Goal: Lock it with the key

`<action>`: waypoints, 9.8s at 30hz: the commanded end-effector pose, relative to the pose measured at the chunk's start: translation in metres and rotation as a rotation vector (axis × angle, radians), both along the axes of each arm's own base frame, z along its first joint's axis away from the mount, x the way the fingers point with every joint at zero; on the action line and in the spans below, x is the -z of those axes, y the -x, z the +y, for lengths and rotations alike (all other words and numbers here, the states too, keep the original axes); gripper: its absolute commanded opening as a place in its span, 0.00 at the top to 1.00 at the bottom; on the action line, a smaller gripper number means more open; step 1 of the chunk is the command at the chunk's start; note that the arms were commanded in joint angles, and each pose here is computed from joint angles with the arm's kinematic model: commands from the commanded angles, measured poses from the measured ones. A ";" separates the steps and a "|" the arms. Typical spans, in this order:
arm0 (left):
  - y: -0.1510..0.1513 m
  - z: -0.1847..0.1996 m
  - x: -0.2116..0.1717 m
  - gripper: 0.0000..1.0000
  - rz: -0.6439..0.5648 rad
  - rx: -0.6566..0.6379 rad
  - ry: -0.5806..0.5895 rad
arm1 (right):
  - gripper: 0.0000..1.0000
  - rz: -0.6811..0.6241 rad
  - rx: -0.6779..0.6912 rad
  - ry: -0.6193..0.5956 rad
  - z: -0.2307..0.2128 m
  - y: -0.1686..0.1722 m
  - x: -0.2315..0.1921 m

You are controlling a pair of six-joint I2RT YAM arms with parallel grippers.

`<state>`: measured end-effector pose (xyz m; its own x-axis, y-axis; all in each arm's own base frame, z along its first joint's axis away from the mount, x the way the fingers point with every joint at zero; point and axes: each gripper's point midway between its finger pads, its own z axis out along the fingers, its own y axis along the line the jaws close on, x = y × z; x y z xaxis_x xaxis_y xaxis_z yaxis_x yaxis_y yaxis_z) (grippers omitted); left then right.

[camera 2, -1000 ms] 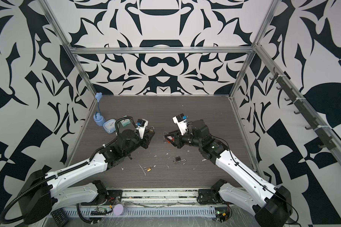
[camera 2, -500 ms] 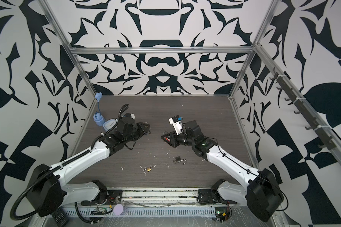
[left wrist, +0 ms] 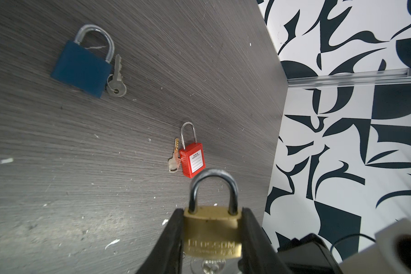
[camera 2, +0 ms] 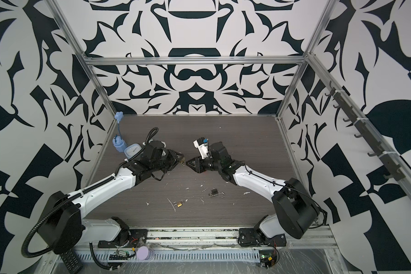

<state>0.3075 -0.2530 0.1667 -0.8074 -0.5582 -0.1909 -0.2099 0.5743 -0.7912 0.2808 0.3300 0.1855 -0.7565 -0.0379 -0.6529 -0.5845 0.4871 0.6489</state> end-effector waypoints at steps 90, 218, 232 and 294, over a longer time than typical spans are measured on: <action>0.063 -0.025 0.103 1.00 -0.086 0.921 -0.790 | 1.00 0.164 0.128 0.187 -0.064 0.039 0.064; 0.188 0.046 0.097 0.02 0.482 -0.229 -0.292 | 0.00 -0.173 0.069 0.327 -0.078 0.088 0.060; 0.169 0.009 0.136 0.09 0.563 -0.463 -0.146 | 0.00 -0.265 0.065 0.267 -0.077 0.090 0.052; 0.173 0.010 0.130 0.35 0.833 -0.544 -0.403 | 0.00 -0.291 -0.223 0.236 -0.066 0.140 0.079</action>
